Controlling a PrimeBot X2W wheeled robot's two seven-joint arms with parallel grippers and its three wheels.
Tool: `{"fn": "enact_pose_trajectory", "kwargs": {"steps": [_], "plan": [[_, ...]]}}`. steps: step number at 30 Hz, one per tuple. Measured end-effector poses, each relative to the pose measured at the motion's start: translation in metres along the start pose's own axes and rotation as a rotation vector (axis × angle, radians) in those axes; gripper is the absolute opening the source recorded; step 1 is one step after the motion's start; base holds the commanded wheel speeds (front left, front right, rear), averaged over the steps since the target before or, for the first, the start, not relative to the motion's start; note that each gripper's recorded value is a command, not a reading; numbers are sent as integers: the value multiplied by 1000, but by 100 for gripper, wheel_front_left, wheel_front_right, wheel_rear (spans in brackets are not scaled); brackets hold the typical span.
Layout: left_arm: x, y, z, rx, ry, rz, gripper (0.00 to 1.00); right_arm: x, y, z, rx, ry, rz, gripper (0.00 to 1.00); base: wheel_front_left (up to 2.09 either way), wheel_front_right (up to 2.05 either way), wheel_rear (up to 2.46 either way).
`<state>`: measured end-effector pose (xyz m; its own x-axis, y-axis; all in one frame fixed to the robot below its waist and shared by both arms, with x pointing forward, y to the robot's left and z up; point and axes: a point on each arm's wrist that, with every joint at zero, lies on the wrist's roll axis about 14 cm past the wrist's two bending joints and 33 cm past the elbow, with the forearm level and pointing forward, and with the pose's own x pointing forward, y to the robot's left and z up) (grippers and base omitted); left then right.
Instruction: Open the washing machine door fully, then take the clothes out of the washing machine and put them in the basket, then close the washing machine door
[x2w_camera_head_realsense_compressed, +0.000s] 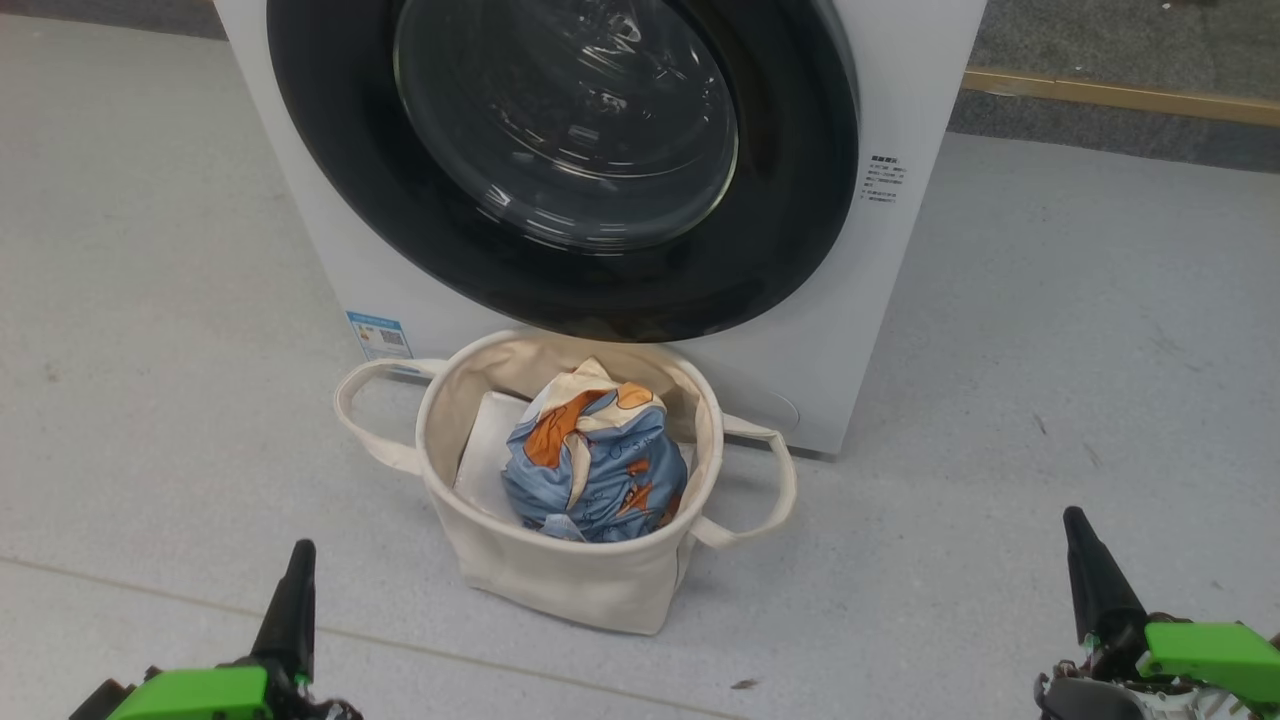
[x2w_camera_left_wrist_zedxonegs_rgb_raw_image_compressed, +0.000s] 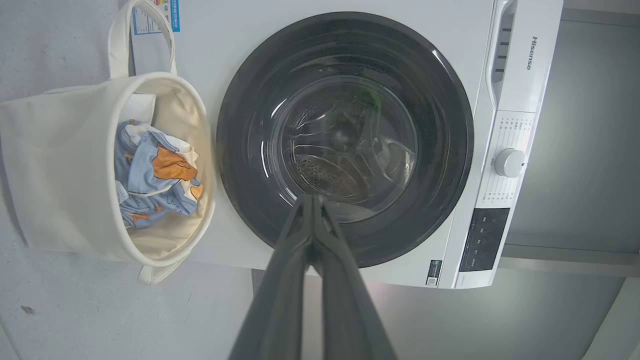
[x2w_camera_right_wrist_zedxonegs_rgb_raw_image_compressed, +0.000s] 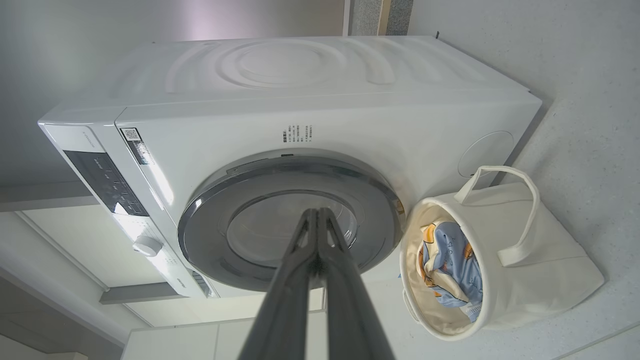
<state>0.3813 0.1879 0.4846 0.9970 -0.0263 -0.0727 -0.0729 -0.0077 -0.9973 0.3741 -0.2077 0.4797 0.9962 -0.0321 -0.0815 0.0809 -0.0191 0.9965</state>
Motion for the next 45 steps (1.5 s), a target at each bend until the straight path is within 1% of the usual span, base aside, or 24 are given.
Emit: {"fn": "enact_pose_trajectory", "kwargs": {"steps": [45], "plan": [[0,0,1,-9,-3,-1,0,0,0,-1,-1,5,-1,0,0,0,0]]}}
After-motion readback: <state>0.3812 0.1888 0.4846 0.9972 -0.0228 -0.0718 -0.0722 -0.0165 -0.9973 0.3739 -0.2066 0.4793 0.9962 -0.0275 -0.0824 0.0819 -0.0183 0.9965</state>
